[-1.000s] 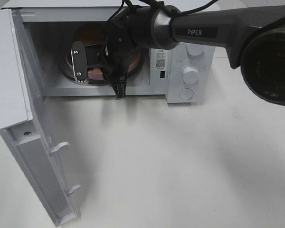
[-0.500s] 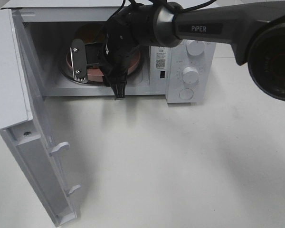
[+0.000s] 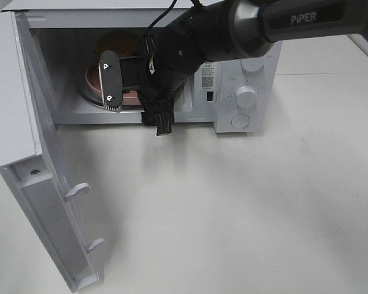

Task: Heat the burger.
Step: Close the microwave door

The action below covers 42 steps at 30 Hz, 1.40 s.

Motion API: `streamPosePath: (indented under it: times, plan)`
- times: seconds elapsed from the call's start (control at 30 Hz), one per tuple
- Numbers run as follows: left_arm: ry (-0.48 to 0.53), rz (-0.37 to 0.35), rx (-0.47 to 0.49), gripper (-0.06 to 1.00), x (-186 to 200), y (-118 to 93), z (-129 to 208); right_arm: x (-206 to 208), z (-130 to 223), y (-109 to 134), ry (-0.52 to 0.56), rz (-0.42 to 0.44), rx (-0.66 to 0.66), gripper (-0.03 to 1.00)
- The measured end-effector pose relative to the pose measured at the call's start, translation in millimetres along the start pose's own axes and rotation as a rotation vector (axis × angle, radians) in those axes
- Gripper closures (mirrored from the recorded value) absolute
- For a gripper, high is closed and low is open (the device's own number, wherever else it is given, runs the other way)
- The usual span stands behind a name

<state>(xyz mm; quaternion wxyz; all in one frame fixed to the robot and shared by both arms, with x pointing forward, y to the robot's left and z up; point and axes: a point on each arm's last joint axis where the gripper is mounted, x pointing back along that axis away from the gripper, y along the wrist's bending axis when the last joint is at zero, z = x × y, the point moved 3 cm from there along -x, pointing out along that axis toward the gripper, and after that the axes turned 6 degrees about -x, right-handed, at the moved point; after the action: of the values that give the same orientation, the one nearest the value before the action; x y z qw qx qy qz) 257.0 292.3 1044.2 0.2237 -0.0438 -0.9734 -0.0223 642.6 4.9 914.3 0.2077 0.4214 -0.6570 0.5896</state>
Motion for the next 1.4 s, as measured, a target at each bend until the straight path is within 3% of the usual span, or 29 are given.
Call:
streamPosePath:
  times: [0.6, 0.97, 1.33, 1.4]
  plan:
    - [0.000, 0.000, 0.000, -0.03, 0.0, 0.0, 0.0, 64.5, 17.4, 24.9, -0.033, 0.013, -0.073, 0.15]
    - [0.000, 0.000, 0.000, -0.03, 0.0, 0.0, 0.0, 106.4, 37.4, 54.8, -0.023, -0.011, -0.144, 0.17]
    - [0.000, -0.001, 0.000, -0.03, 0.0, 0.1, 0.0, 152.6, 59.1, 85.8, -0.016, -0.017, -0.329, 0.20]
    - [0.000, -0.001, 0.000, -0.03, 0.0, 0.1, 0.0, 170.7, 67.2, 95.0, -0.001, -0.020, -0.427, 0.20]
